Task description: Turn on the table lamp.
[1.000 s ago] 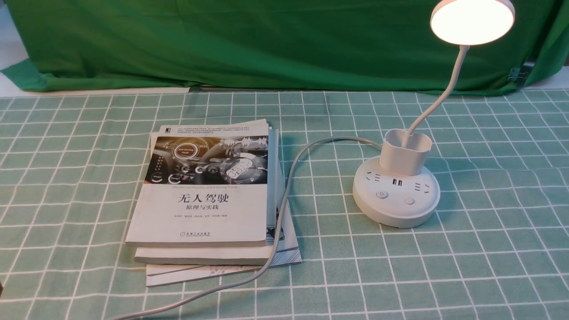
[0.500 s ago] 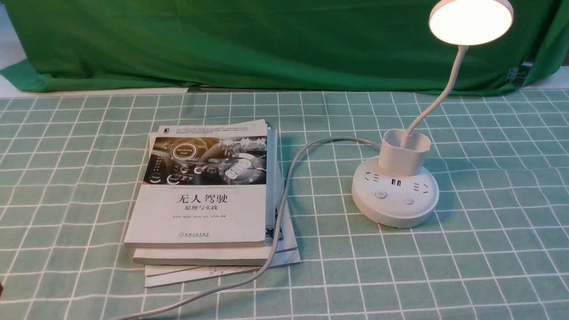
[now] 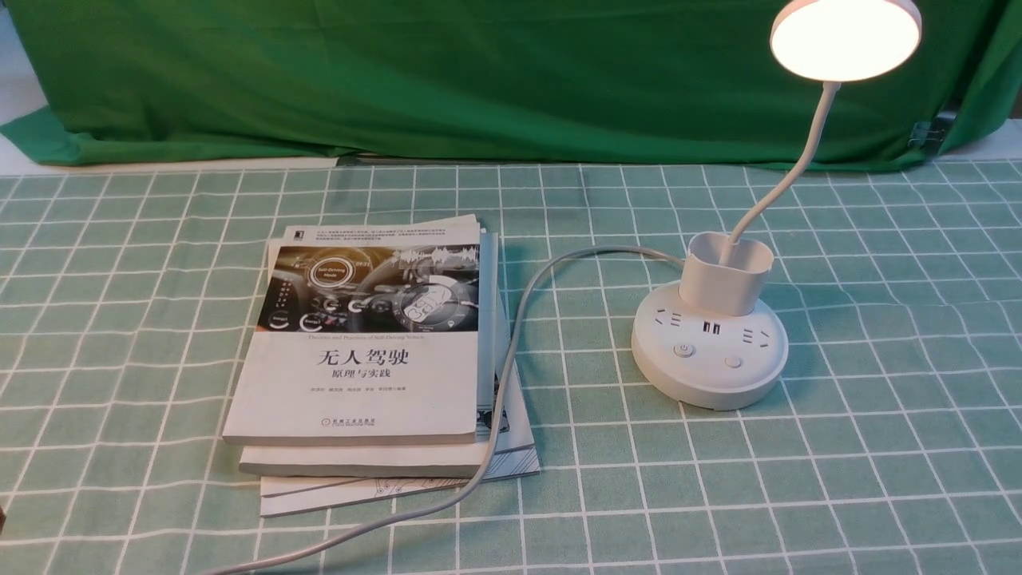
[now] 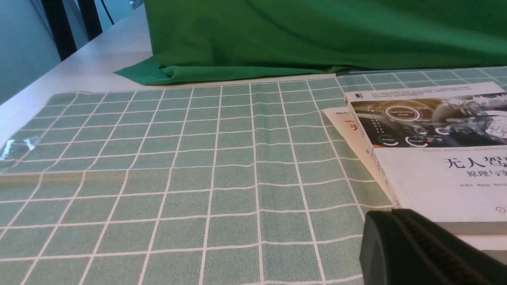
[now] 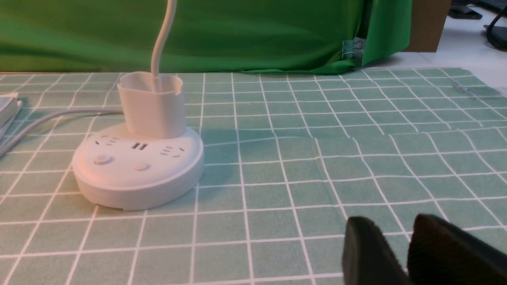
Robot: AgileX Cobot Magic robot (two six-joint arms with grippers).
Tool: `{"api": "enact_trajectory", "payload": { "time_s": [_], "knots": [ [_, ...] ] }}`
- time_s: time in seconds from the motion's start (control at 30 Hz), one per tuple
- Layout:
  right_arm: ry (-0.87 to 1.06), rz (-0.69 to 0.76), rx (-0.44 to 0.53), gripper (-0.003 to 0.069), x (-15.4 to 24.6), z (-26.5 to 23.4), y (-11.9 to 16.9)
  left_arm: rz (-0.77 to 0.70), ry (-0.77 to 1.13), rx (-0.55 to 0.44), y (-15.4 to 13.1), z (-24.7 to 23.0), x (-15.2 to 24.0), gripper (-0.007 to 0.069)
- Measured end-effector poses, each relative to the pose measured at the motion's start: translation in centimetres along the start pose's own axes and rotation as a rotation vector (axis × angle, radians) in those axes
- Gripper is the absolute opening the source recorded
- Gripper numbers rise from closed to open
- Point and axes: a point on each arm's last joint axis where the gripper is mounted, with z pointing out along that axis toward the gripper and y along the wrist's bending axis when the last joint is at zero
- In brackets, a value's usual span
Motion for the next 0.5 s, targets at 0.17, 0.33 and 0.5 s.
{"api": "enact_trajectory", "payload": {
  "time_s": [0.17, 0.33, 0.5],
  "knots": [
    [0.0, 0.0, 0.0, 0.0237, 0.0, 0.0, 0.0, -0.006, 0.0, 0.001, 0.0, 0.0, 0.0, 0.0021],
    [0.0, 0.0, 0.0, 0.0237, 0.0, 0.0, 0.0, -0.006, 0.0, 0.001, 0.0, 0.0, 0.0, 0.0021],
    [0.0, 0.0, 0.0, 0.0237, 0.0, 0.0, 0.0, -0.006, 0.0, 0.001, 0.0, 0.0, 0.0, 0.0021]
  ]
}}
